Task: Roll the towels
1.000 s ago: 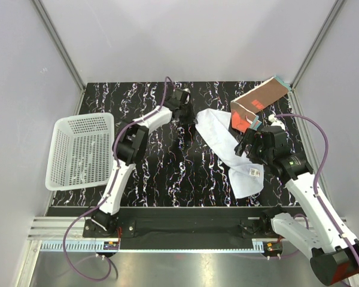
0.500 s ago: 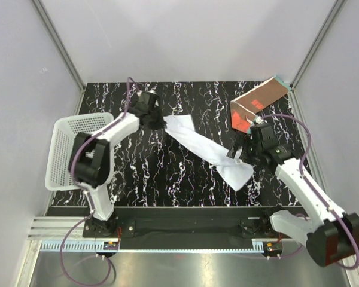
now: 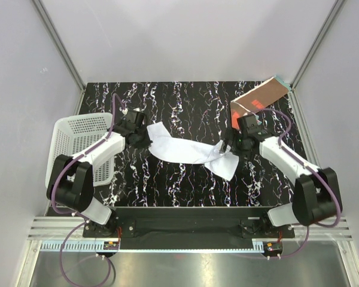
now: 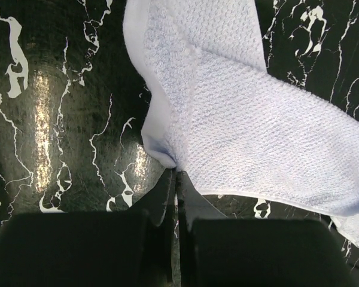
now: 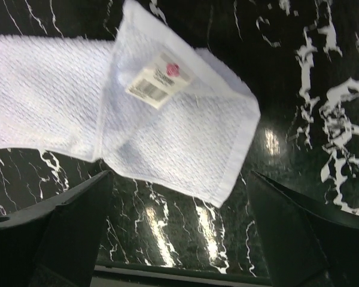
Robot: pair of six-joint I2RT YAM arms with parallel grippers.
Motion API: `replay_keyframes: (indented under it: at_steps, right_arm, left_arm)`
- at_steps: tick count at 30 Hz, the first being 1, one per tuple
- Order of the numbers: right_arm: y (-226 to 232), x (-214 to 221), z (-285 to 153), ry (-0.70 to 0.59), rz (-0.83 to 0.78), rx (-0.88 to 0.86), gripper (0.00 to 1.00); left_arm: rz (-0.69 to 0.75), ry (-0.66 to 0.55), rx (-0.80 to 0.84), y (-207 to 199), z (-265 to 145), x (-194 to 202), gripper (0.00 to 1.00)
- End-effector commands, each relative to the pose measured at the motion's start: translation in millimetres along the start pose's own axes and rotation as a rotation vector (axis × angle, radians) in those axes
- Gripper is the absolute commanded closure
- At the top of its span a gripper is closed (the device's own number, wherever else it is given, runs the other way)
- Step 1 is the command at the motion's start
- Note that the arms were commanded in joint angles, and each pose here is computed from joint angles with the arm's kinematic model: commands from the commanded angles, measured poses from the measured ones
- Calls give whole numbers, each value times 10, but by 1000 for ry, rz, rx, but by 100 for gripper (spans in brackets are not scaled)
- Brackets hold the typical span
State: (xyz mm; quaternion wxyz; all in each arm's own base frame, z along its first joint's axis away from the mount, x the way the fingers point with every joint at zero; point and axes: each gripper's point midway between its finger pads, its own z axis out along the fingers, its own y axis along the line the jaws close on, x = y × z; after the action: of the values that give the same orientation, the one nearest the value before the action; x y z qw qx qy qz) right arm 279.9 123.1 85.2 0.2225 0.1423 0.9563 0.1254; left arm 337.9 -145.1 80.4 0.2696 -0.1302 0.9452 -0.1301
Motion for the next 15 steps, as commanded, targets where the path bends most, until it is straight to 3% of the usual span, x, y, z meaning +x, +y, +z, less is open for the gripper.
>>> replay_keyframes:
  at_steps: [1,7,15]
  right_arm:
    - [261,-439,92,-82,-46,-38,0]
    - [315,-790,367,-82,-122,51,2]
    - [306,-924,768,-36,-159,126,17]
  left_arm:
    - [19,-41,48,-115,-59,-124,100]
    - [25,-45,50,-122,-56,-136,100]
    - [28,-24,79,-158,-35,-80,100]
